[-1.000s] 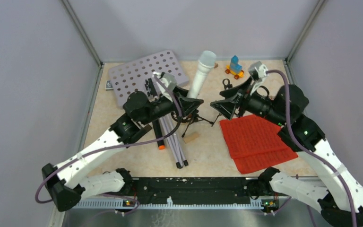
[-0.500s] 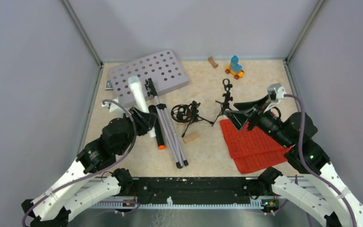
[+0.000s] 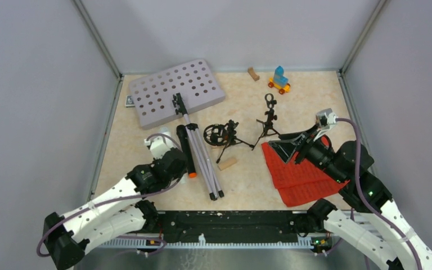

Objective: Pack up the instrument practice props

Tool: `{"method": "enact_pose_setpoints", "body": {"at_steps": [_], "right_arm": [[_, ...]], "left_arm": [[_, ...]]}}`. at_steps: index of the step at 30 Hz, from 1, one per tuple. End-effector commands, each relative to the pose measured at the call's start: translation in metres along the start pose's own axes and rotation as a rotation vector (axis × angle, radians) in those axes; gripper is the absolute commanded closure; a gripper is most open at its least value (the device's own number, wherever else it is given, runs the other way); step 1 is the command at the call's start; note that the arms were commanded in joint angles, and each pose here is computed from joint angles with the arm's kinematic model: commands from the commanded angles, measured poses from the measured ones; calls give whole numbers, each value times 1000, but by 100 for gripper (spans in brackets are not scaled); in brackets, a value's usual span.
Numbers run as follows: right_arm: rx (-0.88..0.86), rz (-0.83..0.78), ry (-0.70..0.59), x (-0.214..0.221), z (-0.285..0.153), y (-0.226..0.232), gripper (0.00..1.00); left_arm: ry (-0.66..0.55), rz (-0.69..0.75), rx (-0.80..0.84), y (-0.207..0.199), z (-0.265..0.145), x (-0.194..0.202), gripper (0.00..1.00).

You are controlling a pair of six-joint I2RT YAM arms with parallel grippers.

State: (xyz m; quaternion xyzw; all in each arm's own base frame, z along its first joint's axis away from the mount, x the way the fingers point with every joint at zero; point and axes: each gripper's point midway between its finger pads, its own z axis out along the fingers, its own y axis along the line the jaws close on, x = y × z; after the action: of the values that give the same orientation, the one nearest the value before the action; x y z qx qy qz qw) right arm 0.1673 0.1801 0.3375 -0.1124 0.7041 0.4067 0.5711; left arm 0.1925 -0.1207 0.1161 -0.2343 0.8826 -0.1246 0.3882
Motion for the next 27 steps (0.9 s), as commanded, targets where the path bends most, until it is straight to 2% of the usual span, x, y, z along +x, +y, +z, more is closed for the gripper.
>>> {"method": "enact_pose_setpoints", "body": {"at_steps": [1,8,15,20,27], "right_arm": [[5,16,10,6,0,-2,41],[2,14,40,15,-1,-3,41],[20,2,32,16,-6,-7,41],[23,11,37,22,-6,-10,41],[26,12,40,21,-7,-10,41]], "left_arm": [[-59,35,-33,-1,19,-6,100],[-10,24,-103,18,55,-10,100],[-13,91,-109,13,79,-12,100],[-30,125,-46,0,90,-13,100],[17,144,-91,5,109,-1,100]]}}
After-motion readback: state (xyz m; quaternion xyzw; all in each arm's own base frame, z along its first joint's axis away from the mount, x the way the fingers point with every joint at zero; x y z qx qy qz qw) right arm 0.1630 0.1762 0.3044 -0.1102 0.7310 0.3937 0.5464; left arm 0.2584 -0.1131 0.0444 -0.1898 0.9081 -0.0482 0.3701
